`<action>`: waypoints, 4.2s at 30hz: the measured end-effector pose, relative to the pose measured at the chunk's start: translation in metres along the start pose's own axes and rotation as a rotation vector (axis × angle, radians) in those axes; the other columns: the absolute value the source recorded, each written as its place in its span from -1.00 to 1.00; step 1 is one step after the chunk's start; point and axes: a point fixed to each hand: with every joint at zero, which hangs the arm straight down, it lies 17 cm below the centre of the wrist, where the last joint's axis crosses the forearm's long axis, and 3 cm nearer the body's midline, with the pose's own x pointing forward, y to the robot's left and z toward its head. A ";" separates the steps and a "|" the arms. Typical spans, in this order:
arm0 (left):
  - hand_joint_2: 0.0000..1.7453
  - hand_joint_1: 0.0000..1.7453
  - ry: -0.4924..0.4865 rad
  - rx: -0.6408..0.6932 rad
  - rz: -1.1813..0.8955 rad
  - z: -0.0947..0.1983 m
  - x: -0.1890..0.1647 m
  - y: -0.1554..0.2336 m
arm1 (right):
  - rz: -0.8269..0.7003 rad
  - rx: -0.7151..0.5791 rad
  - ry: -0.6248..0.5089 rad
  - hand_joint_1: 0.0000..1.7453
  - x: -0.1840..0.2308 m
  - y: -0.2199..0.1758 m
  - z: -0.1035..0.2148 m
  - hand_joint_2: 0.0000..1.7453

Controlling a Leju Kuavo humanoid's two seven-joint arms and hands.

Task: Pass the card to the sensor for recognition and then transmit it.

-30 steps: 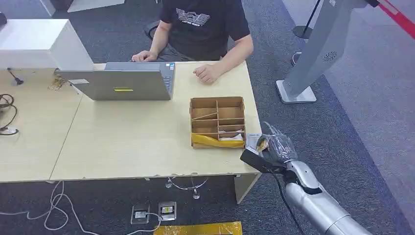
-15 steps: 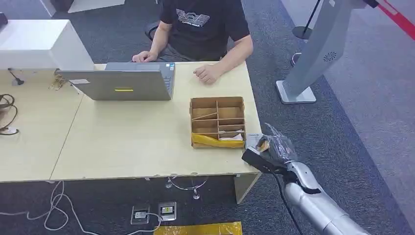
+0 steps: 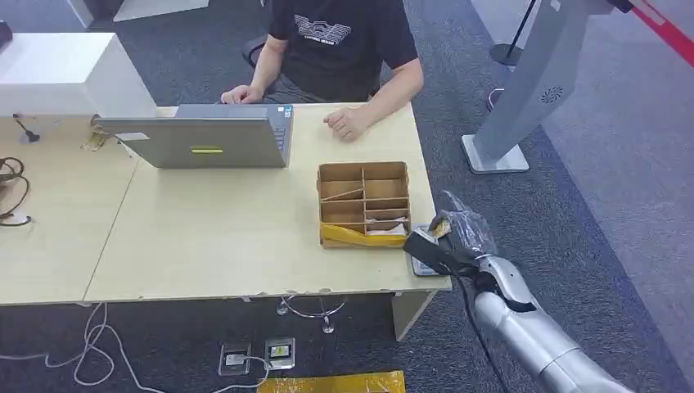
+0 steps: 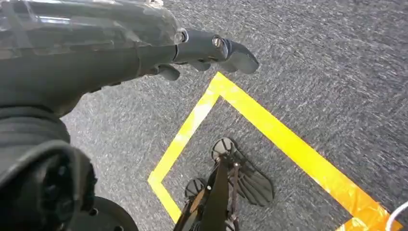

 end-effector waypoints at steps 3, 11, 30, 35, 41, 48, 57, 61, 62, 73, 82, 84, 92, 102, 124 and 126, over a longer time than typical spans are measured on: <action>-1.00 -1.00 0.002 0.002 0.004 0.000 0.000 0.000 | 0.018 -0.058 -0.048 1.00 0.024 -0.039 -0.014 1.00; -1.00 -1.00 0.007 0.003 0.020 0.000 -0.001 0.000 | 0.056 -0.234 -0.191 1.00 0.090 -0.149 -0.038 1.00; -1.00 -1.00 -0.006 -0.015 -0.026 0.001 0.001 -0.006 | 0.060 -0.129 -0.361 1.00 0.171 -0.127 -0.067 1.00; -1.00 -1.00 -0.001 -0.019 -0.035 0.001 0.000 -0.007 | 0.066 -0.104 -0.352 1.00 0.173 -0.108 -0.075 1.00; -1.00 -1.00 -0.002 -0.020 -0.041 0.001 -0.001 -0.007 | 0.096 -0.097 -0.320 0.76 0.163 -0.092 -0.081 1.00; -1.00 -1.00 -0.002 -0.023 -0.045 0.001 -0.001 -0.008 | 0.152 -0.094 -0.297 -1.00 0.151 -0.079 -0.083 1.00; -1.00 -1.00 -0.002 -0.023 -0.042 0.001 -0.001 -0.007 | 0.213 -0.076 -0.279 -1.00 0.141 -0.065 -0.083 1.00; -1.00 -1.00 0.000 -0.019 -0.025 0.001 -0.001 -0.007 | 0.240 -0.080 -0.254 -1.00 0.136 -0.064 -0.083 1.00; -1.00 -1.00 0.001 -0.017 -0.023 0.001 -0.001 -0.006 | 0.245 -0.082 -0.239 -1.00 0.132 -0.064 -0.084 1.00; -1.00 -1.00 0.048 0.010 -0.016 0.000 -0.010 0.000 | 0.266 -0.111 -0.126 -1.00 0.092 -0.072 -0.059 1.00; -1.00 -1.00 -0.003 0.007 -0.011 -0.001 0.001 0.006 | 0.309 -0.059 -0.131 -1.00 0.083 -0.055 -0.019 1.00; -1.00 -1.00 -0.003 0.006 -0.011 -0.001 0.001 0.006 | 0.303 -0.036 -0.147 -1.00 0.087 -0.044 -0.008 1.00; -1.00 -1.00 0.005 0.007 -0.010 -0.001 0.001 0.006 | 0.269 0.074 -0.187 -1.00 0.099 -0.001 0.022 1.00; -1.00 -1.00 0.023 0.010 -0.009 -0.001 -0.003 0.006 | 0.227 0.125 -0.230 -1.00 0.114 0.023 0.033 1.00; -1.00 -1.00 0.017 0.002 -0.048 -0.001 -0.004 0.004 | 0.176 0.044 -0.243 -1.00 0.129 0.018 0.008 1.00; -1.00 -1.00 0.017 0.001 -0.052 -0.001 -0.004 0.003 | 0.179 0.047 -0.234 -1.00 0.126 0.020 0.007 1.00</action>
